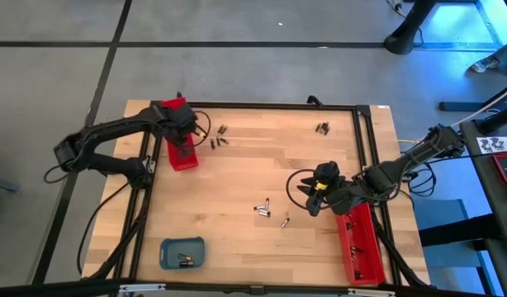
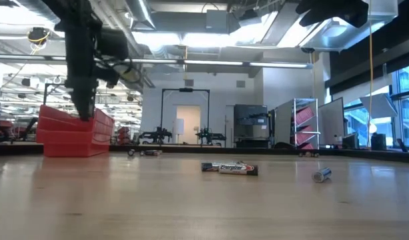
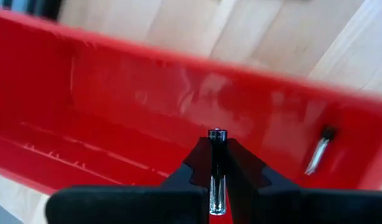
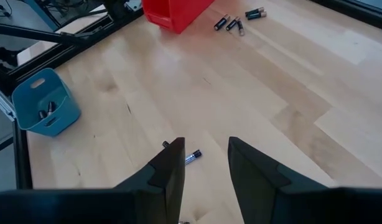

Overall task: Sort batteries
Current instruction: Put the silver battery into the top red bin

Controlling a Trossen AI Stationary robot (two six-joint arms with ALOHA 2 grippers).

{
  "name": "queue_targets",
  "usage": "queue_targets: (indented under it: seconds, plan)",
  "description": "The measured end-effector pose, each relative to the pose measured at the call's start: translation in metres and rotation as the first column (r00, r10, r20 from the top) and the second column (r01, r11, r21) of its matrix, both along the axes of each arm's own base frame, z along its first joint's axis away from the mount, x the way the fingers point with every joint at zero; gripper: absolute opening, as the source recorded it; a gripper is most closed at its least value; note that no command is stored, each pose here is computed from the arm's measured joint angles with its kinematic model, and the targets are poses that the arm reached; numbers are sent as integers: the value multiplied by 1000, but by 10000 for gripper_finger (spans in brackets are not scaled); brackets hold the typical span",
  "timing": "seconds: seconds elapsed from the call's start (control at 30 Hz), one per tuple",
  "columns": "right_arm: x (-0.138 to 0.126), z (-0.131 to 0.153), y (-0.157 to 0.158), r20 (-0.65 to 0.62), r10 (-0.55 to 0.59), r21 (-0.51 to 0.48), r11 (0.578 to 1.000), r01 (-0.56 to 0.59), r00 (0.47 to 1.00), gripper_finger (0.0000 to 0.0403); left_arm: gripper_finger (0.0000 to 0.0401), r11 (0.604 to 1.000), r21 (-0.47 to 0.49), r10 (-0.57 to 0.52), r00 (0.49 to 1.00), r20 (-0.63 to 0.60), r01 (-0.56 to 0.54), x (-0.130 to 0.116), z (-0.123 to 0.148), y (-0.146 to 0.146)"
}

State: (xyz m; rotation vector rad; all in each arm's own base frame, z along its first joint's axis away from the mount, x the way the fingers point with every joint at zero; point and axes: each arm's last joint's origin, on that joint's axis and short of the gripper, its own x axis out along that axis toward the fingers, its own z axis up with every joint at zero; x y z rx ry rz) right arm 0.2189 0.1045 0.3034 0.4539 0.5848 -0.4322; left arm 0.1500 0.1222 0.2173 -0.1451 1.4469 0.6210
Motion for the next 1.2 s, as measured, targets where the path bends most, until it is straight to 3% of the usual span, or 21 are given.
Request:
queue_targets:
  seconds: [0.17, 0.3, 0.6, 0.93, 1.2]
  plan:
    - [1, 1, 1, 14, 0, 9, 1000, 0, 1000, 124, 12, 996, -47, -75, 994, -75, 71, -10, -18, 3]
    - [2, 2, 1, 27, 0, 16, 1000, 0, 1000, 124, 12, 989, -63, -137, 989, -62, 133, -14, -27, 7]
    - [3, 3, 2, 46, -1, 27, 1000, 0, 999, 124, 12, 972, 17, -234, 972, -6, 234, -10, -27, 20]
    - [4, 4, 2, 66, -24, 63, 998, 20, 998, 124, 12, 977, -64, -204, 979, -26, 202, -11, -47, 37]
    - [5, 6, 3, 91, -26, 77, 997, 19, 996, 124, 12, 966, -98, -245, 968, -49, 240, -13, -69, 36]
